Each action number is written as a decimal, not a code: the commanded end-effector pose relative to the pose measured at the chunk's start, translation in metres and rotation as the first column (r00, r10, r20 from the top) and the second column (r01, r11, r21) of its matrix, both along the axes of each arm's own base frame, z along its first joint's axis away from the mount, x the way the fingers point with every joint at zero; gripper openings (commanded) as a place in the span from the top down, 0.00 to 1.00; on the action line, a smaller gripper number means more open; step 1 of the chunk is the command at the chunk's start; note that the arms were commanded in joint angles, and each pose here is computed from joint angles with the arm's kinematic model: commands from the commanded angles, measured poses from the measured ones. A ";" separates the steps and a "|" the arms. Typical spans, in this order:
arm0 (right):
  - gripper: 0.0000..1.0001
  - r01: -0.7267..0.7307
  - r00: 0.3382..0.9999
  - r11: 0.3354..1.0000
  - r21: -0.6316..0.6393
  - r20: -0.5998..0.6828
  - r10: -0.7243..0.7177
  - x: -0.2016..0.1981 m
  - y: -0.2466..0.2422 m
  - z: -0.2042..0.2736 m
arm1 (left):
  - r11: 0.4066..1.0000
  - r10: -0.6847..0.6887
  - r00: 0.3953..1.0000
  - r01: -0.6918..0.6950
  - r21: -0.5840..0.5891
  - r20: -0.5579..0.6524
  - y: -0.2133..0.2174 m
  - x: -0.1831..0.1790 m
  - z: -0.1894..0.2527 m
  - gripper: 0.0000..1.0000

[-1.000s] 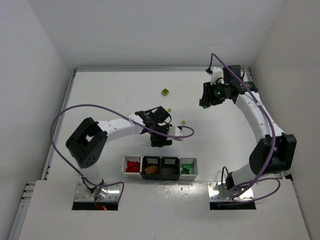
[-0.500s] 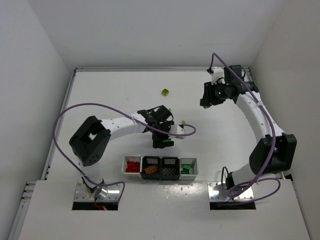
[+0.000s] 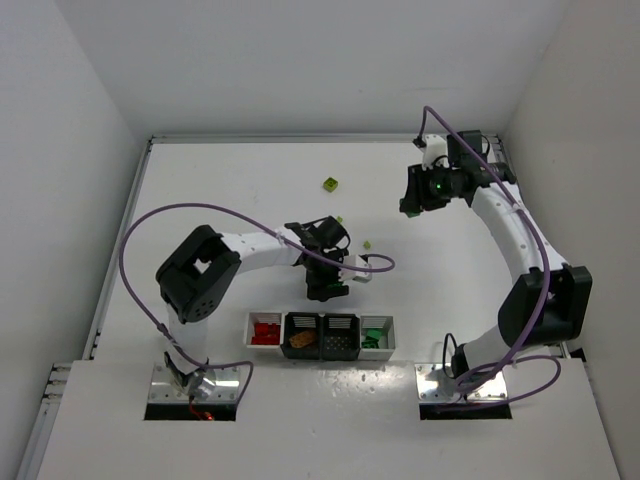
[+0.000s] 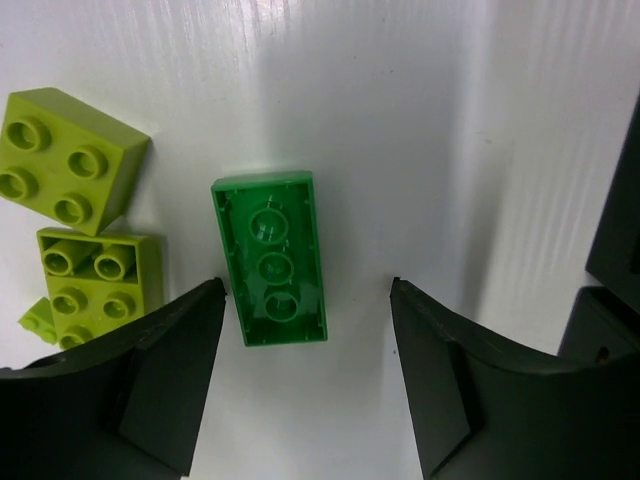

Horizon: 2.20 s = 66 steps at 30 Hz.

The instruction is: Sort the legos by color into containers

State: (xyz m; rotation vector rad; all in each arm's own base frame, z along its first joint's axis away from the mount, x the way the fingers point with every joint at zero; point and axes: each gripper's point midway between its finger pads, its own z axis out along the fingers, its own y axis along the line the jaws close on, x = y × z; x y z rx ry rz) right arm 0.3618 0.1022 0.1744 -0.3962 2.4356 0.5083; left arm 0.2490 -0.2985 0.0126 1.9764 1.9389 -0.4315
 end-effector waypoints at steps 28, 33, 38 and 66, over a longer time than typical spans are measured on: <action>1.00 -0.493 0.870 0.856 0.154 0.090 0.485 -0.150 0.037 0.027 | 0.673 0.553 0.804 -0.586 -0.451 -0.219 0.037 0.104 0.154 0.86; 1.00 -0.609 0.792 0.770 0.191 0.100 0.602 -0.184 0.056 0.022 | 0.618 0.590 0.787 -0.583 -0.527 -0.180 0.061 0.102 0.199 0.87; 1.00 -0.707 0.706 0.692 0.146 0.097 0.702 -0.206 0.074 0.011 | 0.561 0.629 0.756 -0.603 -0.567 -0.181 0.086 0.102 0.232 0.89; 0.49 -0.864 0.491 0.503 0.037 -0.163 0.856 -0.240 0.090 -0.036 | 0.487 0.639 0.731 -0.625 -0.610 -0.239 0.112 0.099 0.258 0.89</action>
